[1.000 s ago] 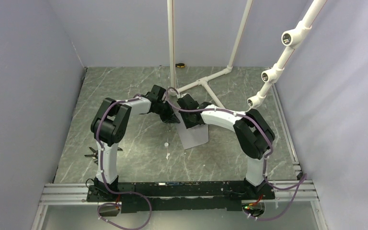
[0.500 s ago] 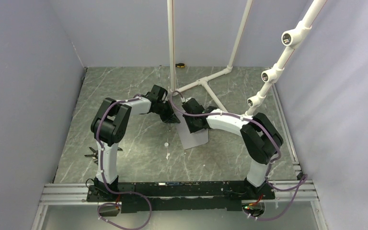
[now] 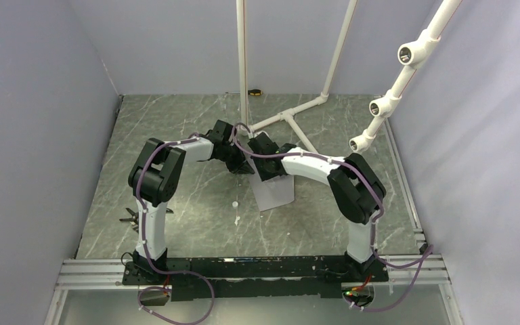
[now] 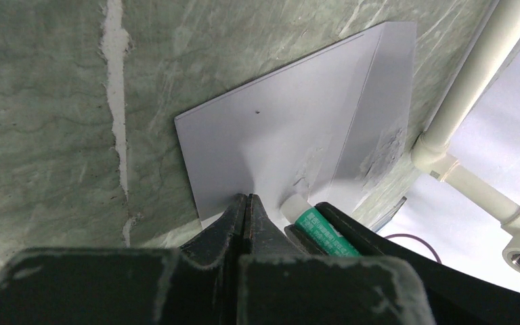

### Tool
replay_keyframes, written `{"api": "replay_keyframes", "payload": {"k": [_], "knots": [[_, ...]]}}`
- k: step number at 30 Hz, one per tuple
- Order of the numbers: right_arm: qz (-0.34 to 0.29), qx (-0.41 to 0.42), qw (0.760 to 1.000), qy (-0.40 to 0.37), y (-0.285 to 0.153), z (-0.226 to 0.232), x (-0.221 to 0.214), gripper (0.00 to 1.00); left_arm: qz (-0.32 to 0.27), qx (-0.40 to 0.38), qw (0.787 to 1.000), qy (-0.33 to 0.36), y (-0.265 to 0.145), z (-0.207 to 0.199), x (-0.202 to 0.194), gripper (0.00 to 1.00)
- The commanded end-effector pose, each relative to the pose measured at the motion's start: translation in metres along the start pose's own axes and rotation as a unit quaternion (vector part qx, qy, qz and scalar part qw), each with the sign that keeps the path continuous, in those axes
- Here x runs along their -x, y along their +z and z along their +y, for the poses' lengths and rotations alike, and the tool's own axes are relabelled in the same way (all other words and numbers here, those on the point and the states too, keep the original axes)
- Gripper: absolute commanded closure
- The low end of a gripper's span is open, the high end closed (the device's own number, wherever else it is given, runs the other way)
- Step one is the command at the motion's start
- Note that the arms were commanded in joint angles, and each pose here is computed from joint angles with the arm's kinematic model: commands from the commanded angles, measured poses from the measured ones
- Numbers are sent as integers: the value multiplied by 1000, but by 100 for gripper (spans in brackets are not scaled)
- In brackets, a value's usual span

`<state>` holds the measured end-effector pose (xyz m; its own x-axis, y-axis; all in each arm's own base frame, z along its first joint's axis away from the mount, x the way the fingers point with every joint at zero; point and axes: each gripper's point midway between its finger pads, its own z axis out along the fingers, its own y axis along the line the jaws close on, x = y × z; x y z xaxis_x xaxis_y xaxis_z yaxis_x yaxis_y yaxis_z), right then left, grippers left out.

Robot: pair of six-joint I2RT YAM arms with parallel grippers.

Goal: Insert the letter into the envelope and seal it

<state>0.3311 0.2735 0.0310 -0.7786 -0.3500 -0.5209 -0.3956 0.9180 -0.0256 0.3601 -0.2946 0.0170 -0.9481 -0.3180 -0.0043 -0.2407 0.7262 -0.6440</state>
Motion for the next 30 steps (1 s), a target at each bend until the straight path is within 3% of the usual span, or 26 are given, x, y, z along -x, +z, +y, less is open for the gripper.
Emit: {"api": "replay_keyframes", "payload": {"k": [1,9,14,25,30], "knots": [[10,-19,1000,-8,2,-7,-2,100,15,122,992,-13,26,77,-22,98],[52,13,998,-19,-21,7,-50,100,17,119,993,-11,26,75,-21,98],[55,14,998,-15,-19,10,-54,100,18,117,993,-11,27,74,-21,97],[-4,-48,999,-5,18,-21,6,100,21,115,993,-6,27,74,-22,98],[-40,-11,999,-9,1,-9,34,100,21,102,995,3,25,66,-20,98]]}}
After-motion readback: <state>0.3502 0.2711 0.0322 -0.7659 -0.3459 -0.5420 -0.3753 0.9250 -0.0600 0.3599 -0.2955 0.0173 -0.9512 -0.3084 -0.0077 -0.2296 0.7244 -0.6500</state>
